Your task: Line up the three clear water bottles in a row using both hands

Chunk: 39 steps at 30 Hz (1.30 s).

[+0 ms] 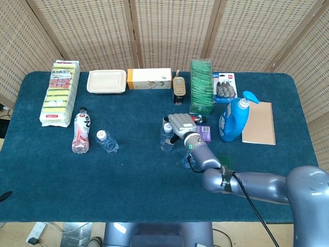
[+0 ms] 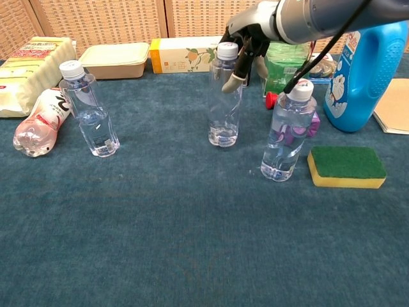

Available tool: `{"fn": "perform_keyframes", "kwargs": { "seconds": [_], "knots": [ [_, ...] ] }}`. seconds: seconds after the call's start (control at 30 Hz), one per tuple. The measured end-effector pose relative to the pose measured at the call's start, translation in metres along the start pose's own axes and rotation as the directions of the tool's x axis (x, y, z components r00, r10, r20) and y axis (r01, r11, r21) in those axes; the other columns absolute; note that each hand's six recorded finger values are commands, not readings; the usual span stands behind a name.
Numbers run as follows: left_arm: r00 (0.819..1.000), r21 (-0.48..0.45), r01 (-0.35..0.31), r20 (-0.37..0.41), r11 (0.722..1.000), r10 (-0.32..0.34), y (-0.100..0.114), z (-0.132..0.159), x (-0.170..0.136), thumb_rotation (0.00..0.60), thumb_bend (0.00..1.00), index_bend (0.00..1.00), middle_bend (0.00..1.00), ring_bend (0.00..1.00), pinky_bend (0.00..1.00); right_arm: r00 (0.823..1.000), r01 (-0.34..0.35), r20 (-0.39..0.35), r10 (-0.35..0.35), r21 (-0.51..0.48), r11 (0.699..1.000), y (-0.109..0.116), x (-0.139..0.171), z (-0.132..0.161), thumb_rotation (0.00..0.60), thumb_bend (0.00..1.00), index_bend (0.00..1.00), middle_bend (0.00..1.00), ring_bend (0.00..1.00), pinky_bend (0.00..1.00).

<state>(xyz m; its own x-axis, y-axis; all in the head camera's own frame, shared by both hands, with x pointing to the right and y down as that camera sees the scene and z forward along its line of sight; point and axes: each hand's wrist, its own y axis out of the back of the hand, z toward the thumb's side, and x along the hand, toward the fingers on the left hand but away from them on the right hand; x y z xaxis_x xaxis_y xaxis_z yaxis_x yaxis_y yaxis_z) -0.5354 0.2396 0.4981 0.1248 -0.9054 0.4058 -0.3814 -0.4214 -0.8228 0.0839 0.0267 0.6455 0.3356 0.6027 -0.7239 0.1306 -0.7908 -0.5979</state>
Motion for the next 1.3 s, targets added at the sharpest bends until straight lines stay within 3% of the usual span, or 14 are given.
{"fn": "perform_keyframes", "kwargs": {
  "seconds": [0.3,0.63,0.93,1.3],
  "knots": [
    [1.000,-0.001,-0.001,0.009,1.000,0.001,0.000,0.001,-0.001,0.600,0.07,0.00,0.00,0.00,0.05,0.993,0.039,-0.113,-0.038,0.004,0.999,0.019,0.035,0.020,0.600,0.42,0.50,0.51,0.48,0.67],
    [1.000,0.002,0.003,0.021,1.000,-0.003,-0.002,0.005,-0.004,0.600,0.07,0.00,0.00,0.00,0.05,0.961,0.128,-0.263,-0.078,0.175,0.976,0.006,0.077,0.051,0.600,0.42,0.50,0.51,0.48,0.68],
    [1.000,-0.006,0.000,0.017,1.000,0.000,0.001,0.002,-0.003,0.600,0.07,0.00,0.00,0.00,0.05,0.965,0.124,-0.255,-0.059,0.247,0.961,-0.018,0.063,0.061,0.600,0.42,0.50,0.51,0.48,0.68],
    [1.000,-0.011,-0.005,0.016,1.000,0.005,0.004,-0.001,-0.004,0.600,0.07,0.00,0.00,0.00,0.05,0.975,0.094,-0.218,-0.029,0.291,0.952,-0.031,0.055,0.058,0.600,0.42,0.50,0.51,0.47,0.68]
  ]
}}
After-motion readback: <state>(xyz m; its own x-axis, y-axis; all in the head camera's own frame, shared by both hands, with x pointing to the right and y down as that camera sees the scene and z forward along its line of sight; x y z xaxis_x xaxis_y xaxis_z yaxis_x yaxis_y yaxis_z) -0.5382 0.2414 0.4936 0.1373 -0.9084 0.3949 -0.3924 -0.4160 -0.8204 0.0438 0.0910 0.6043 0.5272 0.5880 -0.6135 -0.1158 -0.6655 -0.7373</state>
